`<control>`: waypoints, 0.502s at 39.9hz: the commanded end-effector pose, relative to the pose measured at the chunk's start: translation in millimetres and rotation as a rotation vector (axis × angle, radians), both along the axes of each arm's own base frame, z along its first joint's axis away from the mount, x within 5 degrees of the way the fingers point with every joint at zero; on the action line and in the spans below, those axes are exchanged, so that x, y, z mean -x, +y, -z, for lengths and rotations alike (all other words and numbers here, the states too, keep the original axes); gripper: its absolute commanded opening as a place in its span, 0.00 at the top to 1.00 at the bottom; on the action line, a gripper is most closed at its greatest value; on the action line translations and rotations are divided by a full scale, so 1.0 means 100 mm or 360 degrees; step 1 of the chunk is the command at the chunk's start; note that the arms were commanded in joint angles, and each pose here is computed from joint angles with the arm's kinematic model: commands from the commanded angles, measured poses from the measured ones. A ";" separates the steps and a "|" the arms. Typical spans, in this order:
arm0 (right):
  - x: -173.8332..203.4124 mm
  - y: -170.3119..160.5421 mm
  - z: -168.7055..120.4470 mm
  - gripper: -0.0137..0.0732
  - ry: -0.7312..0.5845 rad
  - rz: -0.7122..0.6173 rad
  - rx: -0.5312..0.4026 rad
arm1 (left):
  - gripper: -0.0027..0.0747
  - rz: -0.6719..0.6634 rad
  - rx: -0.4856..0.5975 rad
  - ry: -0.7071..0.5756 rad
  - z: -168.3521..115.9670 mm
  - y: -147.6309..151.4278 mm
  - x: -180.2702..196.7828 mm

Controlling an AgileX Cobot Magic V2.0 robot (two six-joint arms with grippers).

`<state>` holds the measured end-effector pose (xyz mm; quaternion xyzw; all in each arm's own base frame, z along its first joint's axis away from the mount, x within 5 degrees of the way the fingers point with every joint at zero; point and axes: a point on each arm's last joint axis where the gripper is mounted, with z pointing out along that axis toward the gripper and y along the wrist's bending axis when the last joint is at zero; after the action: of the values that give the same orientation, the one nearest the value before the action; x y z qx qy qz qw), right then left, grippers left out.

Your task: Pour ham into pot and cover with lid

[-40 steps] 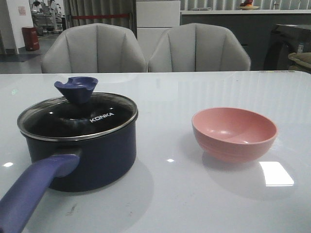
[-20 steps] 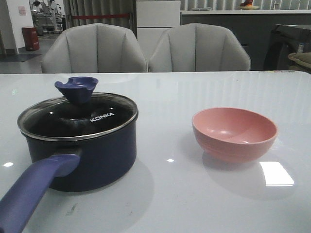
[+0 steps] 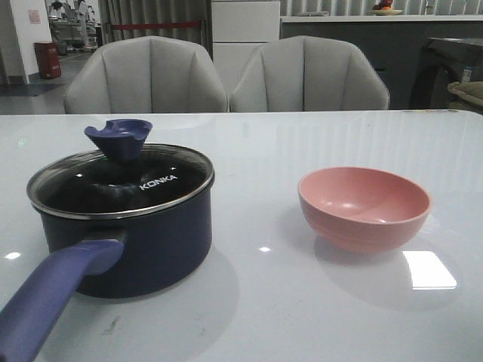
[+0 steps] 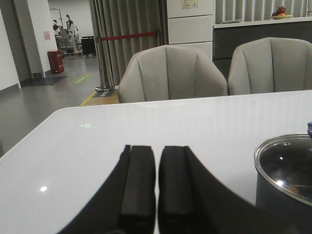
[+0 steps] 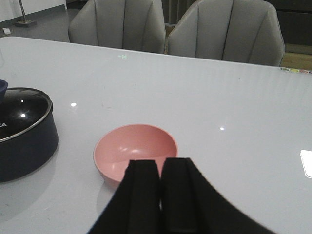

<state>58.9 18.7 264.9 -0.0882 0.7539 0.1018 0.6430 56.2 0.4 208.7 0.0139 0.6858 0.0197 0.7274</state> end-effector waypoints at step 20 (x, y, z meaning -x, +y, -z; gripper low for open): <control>-0.07 -0.10 0.12 0.67 -0.0234 0.0221 0.0128 | 0.81 0.0012 0.0016 -0.0119 0.01 -0.01 0.01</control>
<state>64.1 11.9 242.1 -0.0859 0.7595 0.0401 0.6436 56.2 0.4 208.7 0.0139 0.6858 0.0197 0.7274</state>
